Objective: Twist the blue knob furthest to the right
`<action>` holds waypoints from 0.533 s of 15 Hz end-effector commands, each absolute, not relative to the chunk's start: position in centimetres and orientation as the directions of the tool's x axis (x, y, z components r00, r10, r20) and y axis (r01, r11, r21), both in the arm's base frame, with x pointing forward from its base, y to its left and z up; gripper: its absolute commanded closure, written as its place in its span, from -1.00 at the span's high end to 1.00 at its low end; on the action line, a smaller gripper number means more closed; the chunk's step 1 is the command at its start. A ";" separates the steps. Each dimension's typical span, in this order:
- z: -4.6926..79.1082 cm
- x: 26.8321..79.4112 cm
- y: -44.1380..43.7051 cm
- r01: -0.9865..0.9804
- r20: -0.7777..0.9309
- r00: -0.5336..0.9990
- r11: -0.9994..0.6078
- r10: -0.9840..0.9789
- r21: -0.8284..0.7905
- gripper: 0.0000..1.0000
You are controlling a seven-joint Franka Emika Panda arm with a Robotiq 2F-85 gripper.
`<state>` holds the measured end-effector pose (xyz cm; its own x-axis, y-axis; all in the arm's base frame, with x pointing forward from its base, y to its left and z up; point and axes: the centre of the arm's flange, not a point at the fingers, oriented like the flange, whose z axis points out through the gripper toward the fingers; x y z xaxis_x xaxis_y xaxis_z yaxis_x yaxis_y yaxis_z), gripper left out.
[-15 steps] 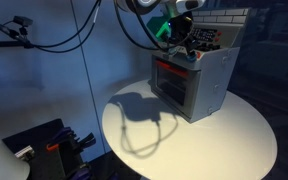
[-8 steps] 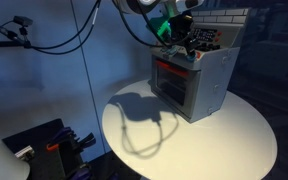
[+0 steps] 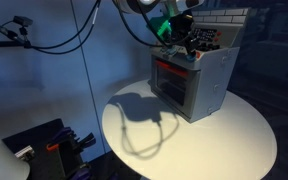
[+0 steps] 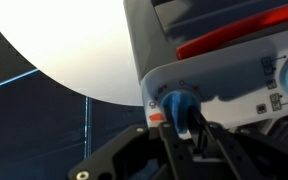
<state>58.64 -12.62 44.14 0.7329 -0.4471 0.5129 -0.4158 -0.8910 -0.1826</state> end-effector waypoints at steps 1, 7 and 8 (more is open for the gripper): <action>45.5 57.6 -14.1 -0.438 0.531 0.713 -0.882 -0.458 -0.173 0.10; 46.2 56.8 -15.3 -0.454 0.529 0.708 -0.875 -0.468 -0.167 0.79; 46.2 56.6 -15.4 -0.455 0.524 0.711 -0.875 -0.469 -0.166 0.86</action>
<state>57.77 -15.25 45.23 0.7046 -0.4736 0.5284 -0.4511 -0.8738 -0.1817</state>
